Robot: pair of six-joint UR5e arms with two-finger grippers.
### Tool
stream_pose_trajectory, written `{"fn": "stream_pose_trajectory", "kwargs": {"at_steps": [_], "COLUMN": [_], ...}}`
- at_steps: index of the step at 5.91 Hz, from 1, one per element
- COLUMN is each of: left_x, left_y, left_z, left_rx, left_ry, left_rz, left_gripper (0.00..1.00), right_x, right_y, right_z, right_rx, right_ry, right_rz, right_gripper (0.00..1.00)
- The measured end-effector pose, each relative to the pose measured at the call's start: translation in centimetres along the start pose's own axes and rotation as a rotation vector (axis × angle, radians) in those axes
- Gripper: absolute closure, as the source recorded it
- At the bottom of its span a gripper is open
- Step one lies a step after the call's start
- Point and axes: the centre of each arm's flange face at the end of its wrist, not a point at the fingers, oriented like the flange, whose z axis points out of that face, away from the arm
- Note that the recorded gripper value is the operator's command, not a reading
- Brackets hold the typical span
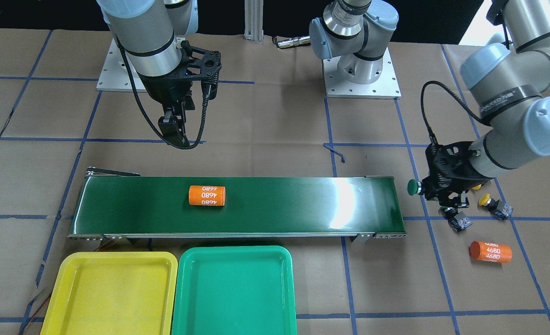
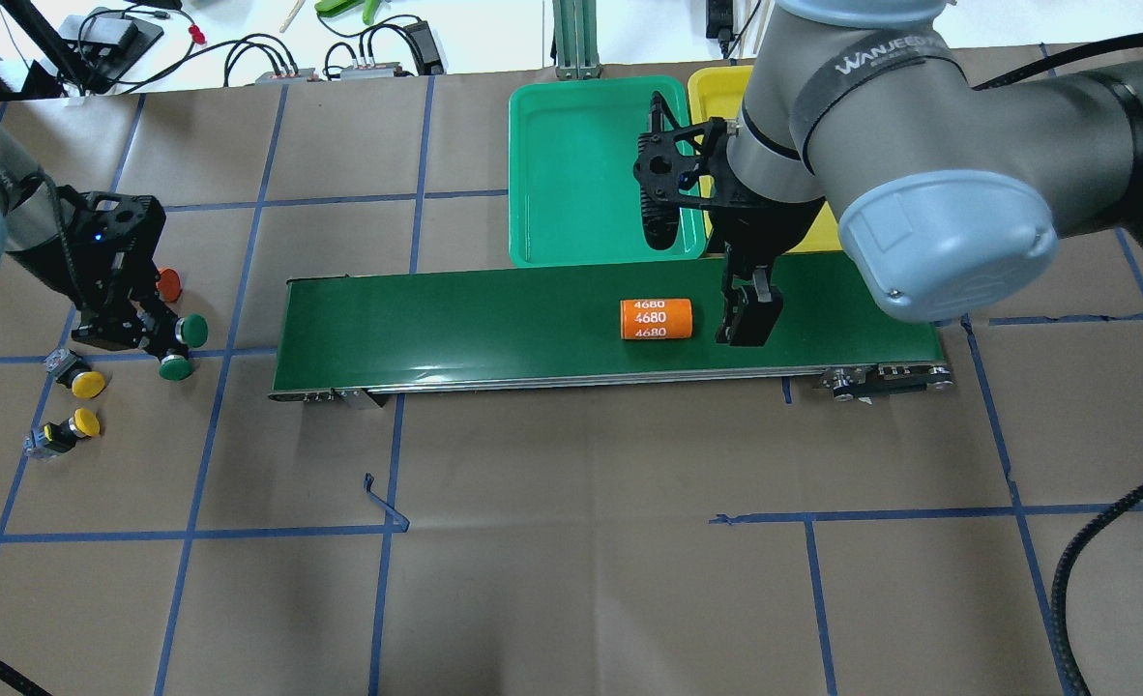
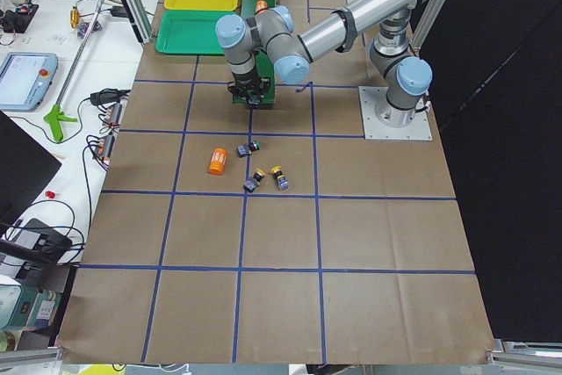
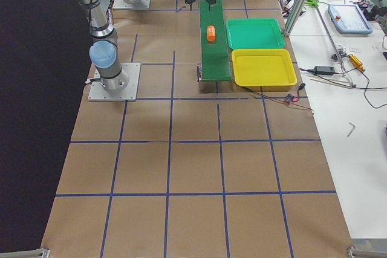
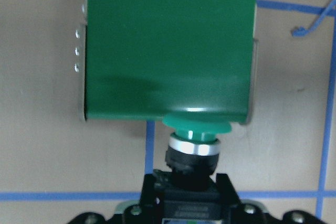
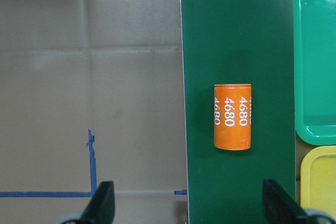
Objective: Sort buttons by color to trays
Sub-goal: 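Set the green button on the belt and open the left gripper, then grasp the second green button with the left gripper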
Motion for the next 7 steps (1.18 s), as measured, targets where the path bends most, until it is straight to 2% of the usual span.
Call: {"fn": "stream_pose_trajectory", "kwargs": {"at_steps": [1,2,3,5,6,7], "left_x": [-0.5,-0.6,-0.4,0.2,-0.1,-0.5], "left_y": [-5.1,-8.8,-10.8,-11.0,-9.4,-6.3], "left_z": [1.1,2.6,4.1,5.3,5.0,4.6], "left_rx": [-0.011,-0.021,-0.027,-0.038,-0.037,-0.030], "left_ry": [0.005,0.005,0.006,0.000,-0.004,-0.005], "left_rz": [0.002,0.001,-0.007,-0.021,-0.026,0.012], "left_gripper": [0.99,0.71,0.02,0.02,0.02,0.02], "right_x": [0.0,0.0,0.0,0.0,0.0,0.0], "right_y": [0.0,0.0,0.0,0.0,0.0,0.0], "right_z": [0.0,0.0,0.0,0.0,0.0,0.0], "right_rx": [0.000,0.000,0.002,0.003,0.001,0.001], "right_ry": [0.000,0.000,-0.001,0.000,0.000,-0.001], "right_rz": [0.001,0.001,0.001,0.001,0.001,0.001], "right_gripper": [0.00,0.00,0.00,0.00,0.00,0.00]}}
